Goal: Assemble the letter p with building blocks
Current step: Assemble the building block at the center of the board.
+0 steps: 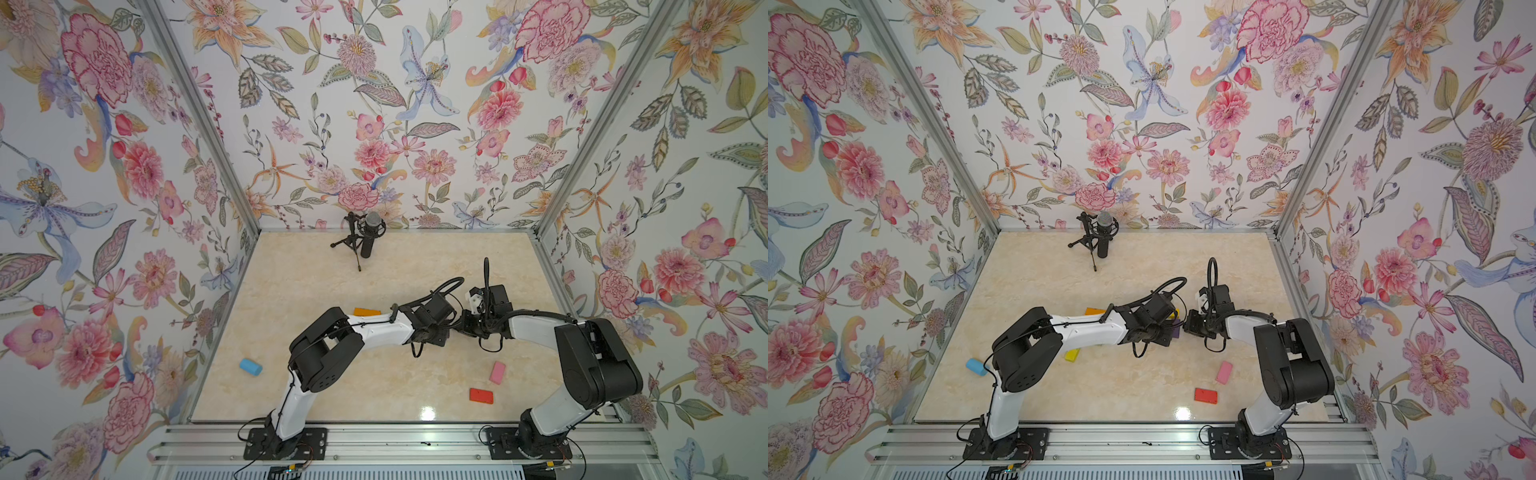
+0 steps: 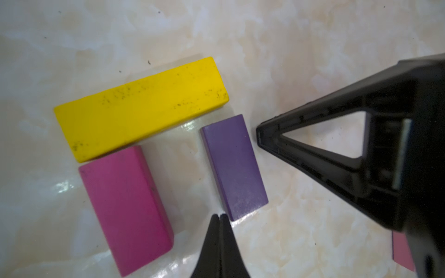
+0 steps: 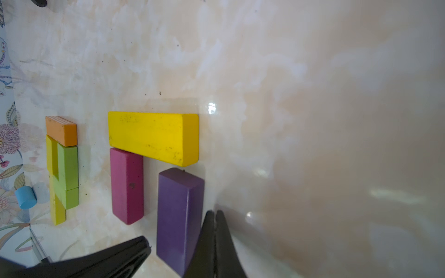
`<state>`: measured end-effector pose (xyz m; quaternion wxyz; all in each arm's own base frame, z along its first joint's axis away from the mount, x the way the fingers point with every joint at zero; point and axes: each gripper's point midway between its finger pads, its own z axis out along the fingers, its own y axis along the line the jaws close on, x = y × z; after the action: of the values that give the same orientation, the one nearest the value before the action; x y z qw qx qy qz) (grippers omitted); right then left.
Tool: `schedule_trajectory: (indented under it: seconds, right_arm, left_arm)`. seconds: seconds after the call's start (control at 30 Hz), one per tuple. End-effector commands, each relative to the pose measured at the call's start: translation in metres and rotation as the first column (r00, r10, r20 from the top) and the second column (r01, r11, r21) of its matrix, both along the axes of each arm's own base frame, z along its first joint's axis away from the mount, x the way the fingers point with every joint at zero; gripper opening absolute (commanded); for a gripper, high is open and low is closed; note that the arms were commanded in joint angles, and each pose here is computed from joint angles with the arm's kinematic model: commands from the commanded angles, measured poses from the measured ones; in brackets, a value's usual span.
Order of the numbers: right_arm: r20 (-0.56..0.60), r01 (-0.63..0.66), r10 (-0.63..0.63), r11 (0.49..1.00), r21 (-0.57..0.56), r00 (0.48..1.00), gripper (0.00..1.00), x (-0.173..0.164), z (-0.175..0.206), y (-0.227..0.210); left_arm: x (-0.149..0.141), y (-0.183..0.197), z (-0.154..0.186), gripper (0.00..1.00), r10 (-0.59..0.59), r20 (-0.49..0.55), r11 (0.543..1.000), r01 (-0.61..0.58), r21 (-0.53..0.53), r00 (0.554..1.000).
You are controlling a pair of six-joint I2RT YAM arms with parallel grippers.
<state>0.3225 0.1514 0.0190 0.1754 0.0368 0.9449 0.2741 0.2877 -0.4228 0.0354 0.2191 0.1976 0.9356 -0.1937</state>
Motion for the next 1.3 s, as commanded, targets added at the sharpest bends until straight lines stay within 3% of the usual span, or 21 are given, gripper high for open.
schedule_trajectory:
  seconds: [0.0, 0.9, 1.27]
  right_arm:
    - [0.013, -0.015, 0.015, 1.0, 0.027, 1.0, 0.0, 0.006, 0.006, 0.008]
    - [-0.002, -0.025, 0.026, 0.999, 0.043, 1.0, 0.0, 0.013, 0.0, 0.015]
    - [-0.019, 0.01, -0.01, 1.0, 0.005, 1.0, 0.0, -0.011, 0.001, -0.002]
  left_arm:
    - [-0.001, -0.002, -0.008, 0.0, 0.001, -0.02, 1.0, -0.001, 0.017, 1.0]
    - [-0.021, 0.011, -0.011, 0.0, -0.025, -0.07, 0.999, 0.027, 0.034, 0.997]
    - [-0.021, 0.013, -0.01, 0.0, -0.024, -0.067, 0.998, 0.027, 0.049, 0.997]
